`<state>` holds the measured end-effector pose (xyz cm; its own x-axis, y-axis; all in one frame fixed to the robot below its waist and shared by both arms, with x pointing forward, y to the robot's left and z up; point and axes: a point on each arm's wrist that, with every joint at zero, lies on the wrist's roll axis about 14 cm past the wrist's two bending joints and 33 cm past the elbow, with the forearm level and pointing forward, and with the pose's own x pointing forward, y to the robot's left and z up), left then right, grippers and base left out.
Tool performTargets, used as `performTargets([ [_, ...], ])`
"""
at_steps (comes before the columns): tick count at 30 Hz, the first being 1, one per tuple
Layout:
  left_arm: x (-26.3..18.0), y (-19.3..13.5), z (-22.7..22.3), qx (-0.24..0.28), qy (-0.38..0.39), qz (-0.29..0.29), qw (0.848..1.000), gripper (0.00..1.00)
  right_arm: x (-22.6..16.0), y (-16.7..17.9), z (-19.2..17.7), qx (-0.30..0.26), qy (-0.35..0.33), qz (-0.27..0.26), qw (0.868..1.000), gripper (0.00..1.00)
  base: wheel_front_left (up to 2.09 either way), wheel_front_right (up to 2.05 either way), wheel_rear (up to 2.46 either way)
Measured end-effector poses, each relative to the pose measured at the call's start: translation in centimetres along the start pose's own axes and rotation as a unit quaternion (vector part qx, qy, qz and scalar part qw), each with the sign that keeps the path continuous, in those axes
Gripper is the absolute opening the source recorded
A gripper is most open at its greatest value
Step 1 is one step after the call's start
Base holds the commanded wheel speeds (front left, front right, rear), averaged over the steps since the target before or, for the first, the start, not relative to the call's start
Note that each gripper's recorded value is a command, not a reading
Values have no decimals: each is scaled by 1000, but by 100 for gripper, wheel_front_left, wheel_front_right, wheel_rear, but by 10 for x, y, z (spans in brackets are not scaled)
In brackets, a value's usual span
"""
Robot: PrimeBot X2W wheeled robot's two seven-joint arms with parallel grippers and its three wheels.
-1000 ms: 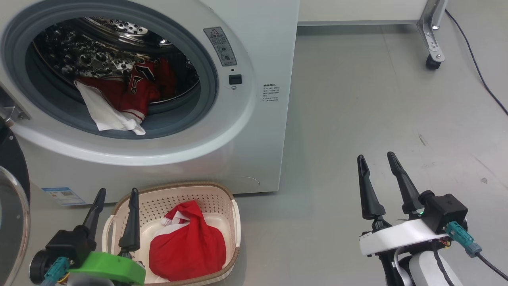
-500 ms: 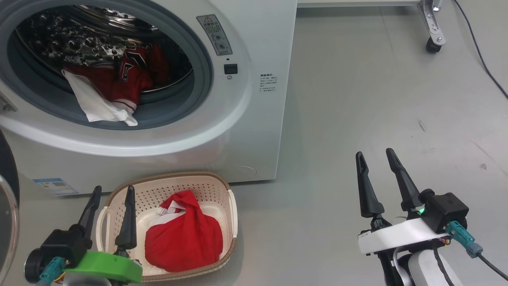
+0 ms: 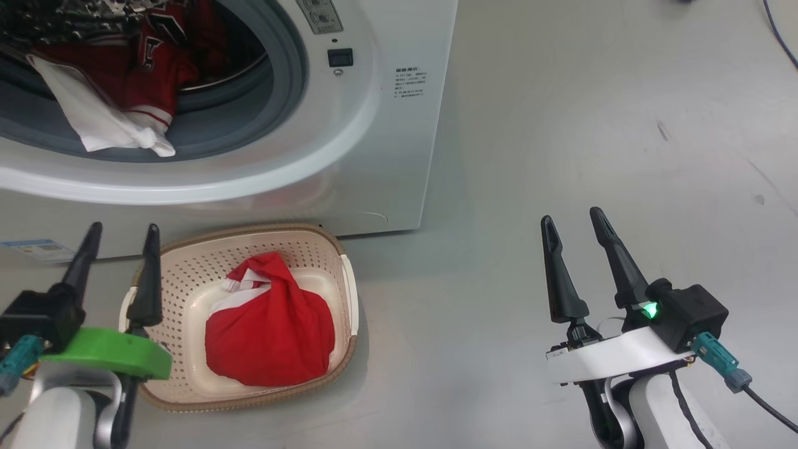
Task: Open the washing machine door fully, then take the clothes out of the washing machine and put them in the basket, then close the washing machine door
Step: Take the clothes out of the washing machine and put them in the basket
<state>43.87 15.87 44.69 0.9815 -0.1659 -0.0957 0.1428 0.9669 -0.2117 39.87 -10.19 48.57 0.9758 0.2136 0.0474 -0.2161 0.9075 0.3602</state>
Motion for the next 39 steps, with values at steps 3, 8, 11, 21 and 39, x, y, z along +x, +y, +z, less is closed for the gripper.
performTargets([
  [3,16,15,-2,27,13,11,999,100,6,-2,-5,2,6,0,1000,100,0,0,0],
  [8,48,27,-7,51,35,12,998,100,14,-10,-13,5,13,-9,1000,100,0,0,0],
  [11,67,34,-11,68,50,13,996,100,18,-15,-17,7,17,-17,1000,100,0,0,0],
  [21,137,60,-36,146,129,18,981,100,24,-40,-29,7,32,-53,998,100,0,0,0],
  [39,190,88,-88,152,242,75,955,100,24,-68,-41,4,49,-100,994,100,0,0,0],
])
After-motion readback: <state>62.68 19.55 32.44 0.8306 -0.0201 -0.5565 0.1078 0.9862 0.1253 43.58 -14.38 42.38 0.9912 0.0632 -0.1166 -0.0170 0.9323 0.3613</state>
